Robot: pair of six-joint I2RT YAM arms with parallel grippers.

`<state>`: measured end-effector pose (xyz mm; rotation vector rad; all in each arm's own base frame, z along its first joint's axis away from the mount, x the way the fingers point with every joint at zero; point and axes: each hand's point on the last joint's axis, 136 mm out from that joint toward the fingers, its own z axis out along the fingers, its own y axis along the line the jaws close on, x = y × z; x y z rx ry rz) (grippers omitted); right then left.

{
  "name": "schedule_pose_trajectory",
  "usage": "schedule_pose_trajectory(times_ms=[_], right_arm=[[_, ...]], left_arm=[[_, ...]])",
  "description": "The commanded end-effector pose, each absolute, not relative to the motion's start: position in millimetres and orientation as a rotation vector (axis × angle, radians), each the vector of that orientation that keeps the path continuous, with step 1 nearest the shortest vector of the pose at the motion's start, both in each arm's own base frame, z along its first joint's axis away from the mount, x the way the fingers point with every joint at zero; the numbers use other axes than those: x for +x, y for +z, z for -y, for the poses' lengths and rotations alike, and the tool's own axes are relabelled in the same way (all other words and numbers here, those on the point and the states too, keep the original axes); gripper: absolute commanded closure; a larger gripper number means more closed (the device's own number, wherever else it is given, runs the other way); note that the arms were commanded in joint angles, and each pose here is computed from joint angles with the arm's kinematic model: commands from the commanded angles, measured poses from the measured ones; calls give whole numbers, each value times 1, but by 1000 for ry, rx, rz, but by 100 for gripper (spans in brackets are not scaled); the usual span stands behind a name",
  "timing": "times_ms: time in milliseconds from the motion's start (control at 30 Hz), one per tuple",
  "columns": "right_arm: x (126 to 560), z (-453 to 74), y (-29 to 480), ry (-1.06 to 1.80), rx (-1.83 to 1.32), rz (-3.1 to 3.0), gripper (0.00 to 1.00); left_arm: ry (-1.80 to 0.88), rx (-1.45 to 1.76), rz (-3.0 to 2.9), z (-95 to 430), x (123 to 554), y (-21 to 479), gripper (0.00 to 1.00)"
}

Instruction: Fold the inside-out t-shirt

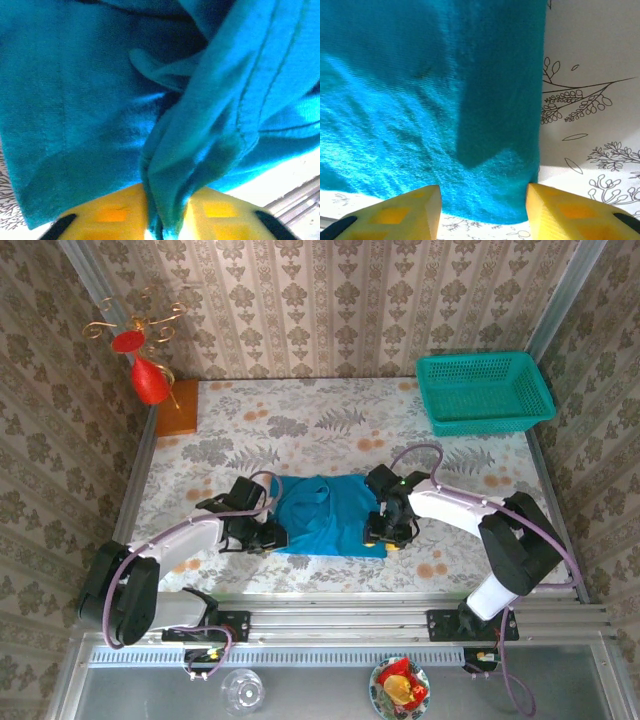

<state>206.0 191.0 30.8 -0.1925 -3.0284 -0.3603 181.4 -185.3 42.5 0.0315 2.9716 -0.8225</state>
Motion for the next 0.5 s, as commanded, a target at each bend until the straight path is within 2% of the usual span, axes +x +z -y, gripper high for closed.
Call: schedule_pose_trajectory(times_ms=[0, 67, 200, 467], right_arm=[[204, -185, 15, -299, -214, 3012, 56], [202, -181, 7, -261, -236, 2998, 63], [197, -169, -1, -149, -242, 2987, 75], [193, -162, -7, -92, -230, 2976, 77]], left_arm=[[-799, 6, -2908, 186, 195, 57, 88], [-774, -8, -2896, 182, 196, 62, 94], [-657, -38, -2914, 165, 192, 65, 98], [-325, -212, -3041, 116, 174, 36, 99]])
